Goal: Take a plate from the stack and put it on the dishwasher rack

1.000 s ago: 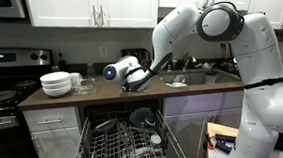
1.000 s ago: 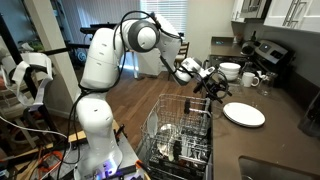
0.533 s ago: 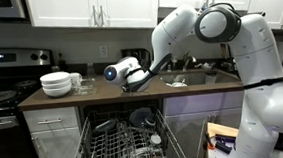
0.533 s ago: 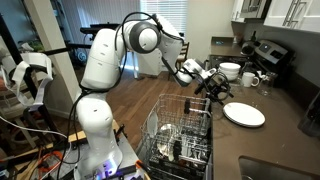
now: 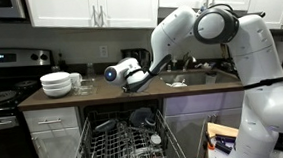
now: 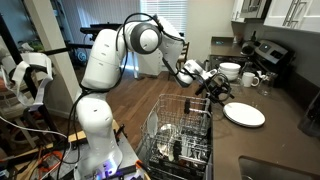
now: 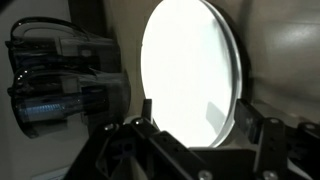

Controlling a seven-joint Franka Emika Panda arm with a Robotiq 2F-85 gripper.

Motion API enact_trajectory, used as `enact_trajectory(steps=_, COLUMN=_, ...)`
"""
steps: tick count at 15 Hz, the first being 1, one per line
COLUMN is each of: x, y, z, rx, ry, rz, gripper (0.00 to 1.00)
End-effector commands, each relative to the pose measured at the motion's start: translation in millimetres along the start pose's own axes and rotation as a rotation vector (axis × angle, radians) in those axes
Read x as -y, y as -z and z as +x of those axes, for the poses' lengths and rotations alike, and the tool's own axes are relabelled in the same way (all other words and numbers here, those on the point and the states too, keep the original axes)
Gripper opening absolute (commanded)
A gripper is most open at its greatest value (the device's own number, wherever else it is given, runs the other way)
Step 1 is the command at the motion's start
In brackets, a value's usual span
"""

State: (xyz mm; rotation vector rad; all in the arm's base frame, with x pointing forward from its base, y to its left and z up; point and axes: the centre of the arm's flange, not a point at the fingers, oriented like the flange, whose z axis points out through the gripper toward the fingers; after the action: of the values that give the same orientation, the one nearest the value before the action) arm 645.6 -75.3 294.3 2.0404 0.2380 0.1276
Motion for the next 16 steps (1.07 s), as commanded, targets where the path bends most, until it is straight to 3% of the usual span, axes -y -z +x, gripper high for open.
enact_trajectory(steps=1, x=-5.4, y=-7.1, z=8.2, rx=0.005, ry=0.018, rz=0.026, gripper=0.84)
enact_trajectory(steps=8, x=-5.0, y=-13.1, z=5.3, rx=0.015, ry=0.022, rz=0.027, gripper=0.68)
enact_trajectory(steps=14, x=-3.7, y=-21.3, z=3.6, rx=0.026, ry=0.019, rz=0.036, gripper=0.78)
enact_trajectory(steps=16, x=-4.5, y=-23.3, z=4.0, rx=0.026, ry=0.017, rz=0.038, gripper=0.75)
